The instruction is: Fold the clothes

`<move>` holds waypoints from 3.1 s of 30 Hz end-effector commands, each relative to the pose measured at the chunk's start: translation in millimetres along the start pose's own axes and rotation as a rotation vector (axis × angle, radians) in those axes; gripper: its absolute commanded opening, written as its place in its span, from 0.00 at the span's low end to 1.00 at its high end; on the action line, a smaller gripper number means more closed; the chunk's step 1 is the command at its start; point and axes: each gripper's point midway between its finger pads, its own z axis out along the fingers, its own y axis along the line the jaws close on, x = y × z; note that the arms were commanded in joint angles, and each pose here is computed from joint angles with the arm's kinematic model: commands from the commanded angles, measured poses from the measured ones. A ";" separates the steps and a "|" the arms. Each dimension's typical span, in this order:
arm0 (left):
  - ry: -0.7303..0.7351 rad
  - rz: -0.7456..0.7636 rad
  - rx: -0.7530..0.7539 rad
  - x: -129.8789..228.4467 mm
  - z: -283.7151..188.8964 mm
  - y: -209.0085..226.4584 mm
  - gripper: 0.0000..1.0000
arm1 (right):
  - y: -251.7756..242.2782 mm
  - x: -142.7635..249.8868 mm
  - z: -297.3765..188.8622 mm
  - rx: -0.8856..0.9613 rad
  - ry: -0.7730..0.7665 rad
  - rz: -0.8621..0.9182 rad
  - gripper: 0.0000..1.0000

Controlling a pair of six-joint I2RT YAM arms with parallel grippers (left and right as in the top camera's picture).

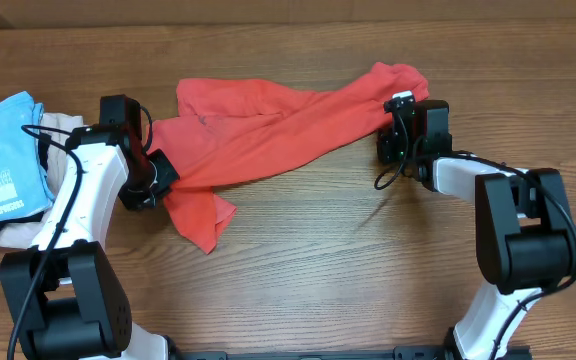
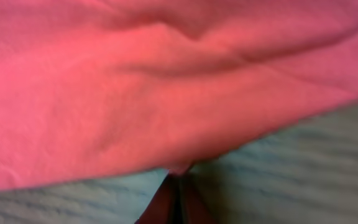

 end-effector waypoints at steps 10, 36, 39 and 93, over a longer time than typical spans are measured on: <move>-0.111 0.043 0.008 -22.6 -39.3 -5.5 0.04 | -17.0 -42.4 -163.8 0.184 -0.052 0.268 0.04; -0.379 0.026 0.250 -42.3 -147.3 -39.6 0.05 | 24.5 20.8 -2.4 -0.073 0.076 0.071 0.39; -0.376 0.028 0.254 -41.8 -147.2 -40.6 0.05 | 32.9 19.4 -3.0 -0.120 0.071 0.071 0.38; -0.376 0.084 0.136 -38.5 -141.5 -20.9 0.05 | 40.1 29.7 -180.9 0.043 0.374 0.207 0.06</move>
